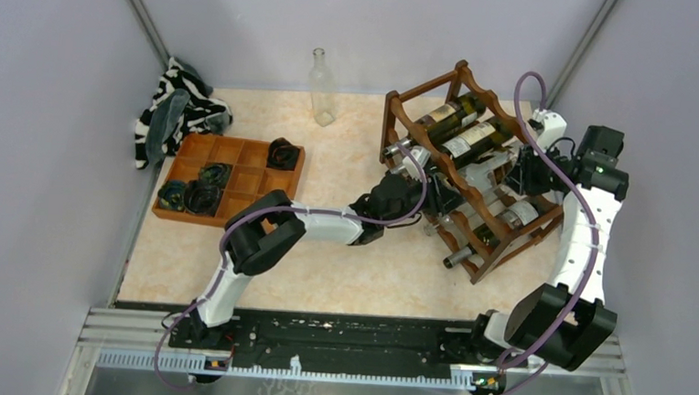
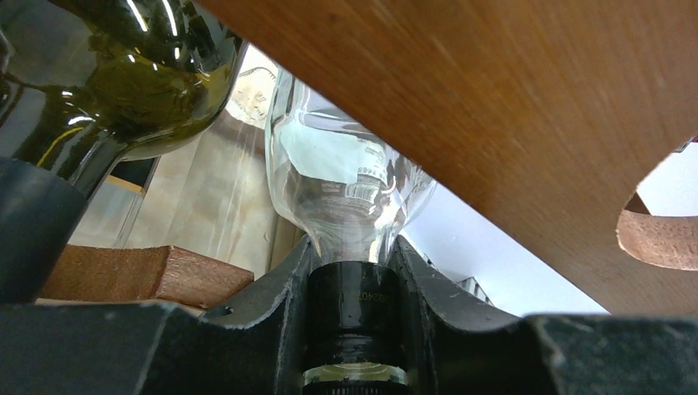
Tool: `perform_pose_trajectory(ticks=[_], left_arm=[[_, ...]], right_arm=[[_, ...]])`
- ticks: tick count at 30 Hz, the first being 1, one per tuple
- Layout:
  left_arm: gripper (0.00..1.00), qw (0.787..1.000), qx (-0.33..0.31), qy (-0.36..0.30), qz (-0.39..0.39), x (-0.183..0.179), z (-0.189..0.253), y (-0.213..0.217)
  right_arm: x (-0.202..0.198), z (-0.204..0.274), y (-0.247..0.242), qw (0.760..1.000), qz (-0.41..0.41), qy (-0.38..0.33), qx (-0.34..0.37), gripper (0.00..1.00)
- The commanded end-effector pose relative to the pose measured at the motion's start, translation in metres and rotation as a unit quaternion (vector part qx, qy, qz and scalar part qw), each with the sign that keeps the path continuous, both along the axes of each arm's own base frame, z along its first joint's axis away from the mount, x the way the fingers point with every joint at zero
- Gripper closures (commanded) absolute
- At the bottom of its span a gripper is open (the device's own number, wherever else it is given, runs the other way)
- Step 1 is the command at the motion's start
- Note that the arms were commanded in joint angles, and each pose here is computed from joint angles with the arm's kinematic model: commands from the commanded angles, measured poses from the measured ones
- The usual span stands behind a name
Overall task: Put the wine bottle on the wine rack
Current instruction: Place the wine bottle in the wine rack.
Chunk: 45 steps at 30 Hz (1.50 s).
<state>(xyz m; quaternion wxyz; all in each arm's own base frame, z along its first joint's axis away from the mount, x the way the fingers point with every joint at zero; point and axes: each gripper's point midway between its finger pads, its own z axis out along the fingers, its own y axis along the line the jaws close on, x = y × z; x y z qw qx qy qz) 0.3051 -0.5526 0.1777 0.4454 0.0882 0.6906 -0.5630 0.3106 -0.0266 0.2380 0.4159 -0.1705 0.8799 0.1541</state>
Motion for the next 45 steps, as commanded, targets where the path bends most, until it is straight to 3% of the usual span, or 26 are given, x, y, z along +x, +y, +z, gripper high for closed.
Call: perform_pose_trajectory(ticks=[1,16,31,45], left_arm=[[0.67,0.999,-0.016,-0.026,0.040,0.019,0.016,-0.001],[0.44,0.992,0.065,-0.083,0.072,0.021,-0.015,0.000],[0.40,0.983,0.103,-0.093,0.117,0.029,-0.015,0.019],[0.38,0.985,0.096,-0.090,0.114,0.021,-0.007,0.025]], right_arm=[[0.009,0.008,0.001,1.000,0.005,-0.029,0.001,0.75],[0.011,0.007,0.002,0.999,0.004,-0.031,0.009,0.75],[0.007,0.010,0.003,0.999,0.006,-0.033,0.005,0.75],[0.006,0.014,0.003,0.999,0.006,-0.036,0.004,0.75]])
